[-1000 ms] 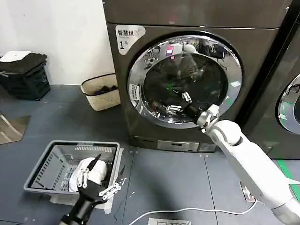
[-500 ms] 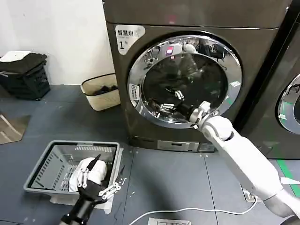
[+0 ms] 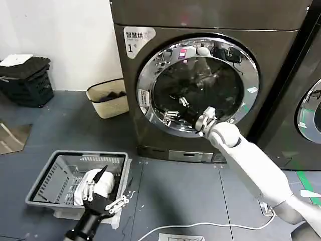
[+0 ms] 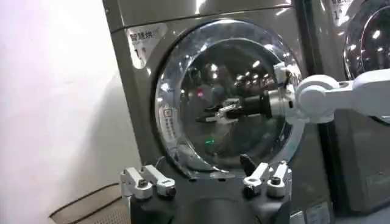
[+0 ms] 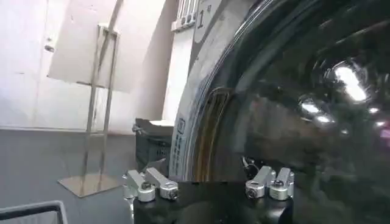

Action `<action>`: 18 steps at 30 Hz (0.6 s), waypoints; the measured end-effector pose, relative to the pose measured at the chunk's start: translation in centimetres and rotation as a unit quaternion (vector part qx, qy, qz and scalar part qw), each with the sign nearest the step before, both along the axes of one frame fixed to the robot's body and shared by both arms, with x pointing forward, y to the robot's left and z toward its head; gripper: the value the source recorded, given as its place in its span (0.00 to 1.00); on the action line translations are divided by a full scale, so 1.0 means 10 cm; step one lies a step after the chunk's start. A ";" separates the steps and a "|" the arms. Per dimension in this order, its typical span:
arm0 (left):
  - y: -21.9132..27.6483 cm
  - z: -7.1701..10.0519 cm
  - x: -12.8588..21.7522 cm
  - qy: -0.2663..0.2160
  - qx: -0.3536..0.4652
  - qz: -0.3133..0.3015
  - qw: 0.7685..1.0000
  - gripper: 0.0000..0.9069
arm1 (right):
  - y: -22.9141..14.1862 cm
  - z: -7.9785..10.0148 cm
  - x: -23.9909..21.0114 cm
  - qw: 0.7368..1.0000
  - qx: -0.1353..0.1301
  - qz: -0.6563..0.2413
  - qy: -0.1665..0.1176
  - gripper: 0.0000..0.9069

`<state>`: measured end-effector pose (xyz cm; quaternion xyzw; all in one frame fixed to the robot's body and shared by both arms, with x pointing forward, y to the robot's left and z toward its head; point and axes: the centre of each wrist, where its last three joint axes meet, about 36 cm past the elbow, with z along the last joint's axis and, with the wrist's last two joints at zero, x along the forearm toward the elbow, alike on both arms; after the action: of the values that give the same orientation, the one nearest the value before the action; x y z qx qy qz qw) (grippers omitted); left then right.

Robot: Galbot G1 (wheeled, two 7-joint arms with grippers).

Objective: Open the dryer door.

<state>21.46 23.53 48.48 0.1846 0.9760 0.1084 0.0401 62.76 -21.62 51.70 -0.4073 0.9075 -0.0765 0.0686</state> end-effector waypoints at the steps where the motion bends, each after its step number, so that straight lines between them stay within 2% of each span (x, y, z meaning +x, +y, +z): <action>1: 0.00 0.00 0.00 0.000 0.000 0.000 1.000 1.00 | 0.01 0.00 0.01 1.000 -0.003 0.001 -0.001 1.00; 18: 0.01 -0.01 0.01 0.000 0.000 0.001 1.000 1.00 | 0.17 0.04 0.22 1.000 -0.007 0.009 0.001 1.00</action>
<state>21.56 23.59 48.35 0.1837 0.9762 0.1085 0.0398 64.94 -19.94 52.13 -0.4156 0.9035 -0.0818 0.0650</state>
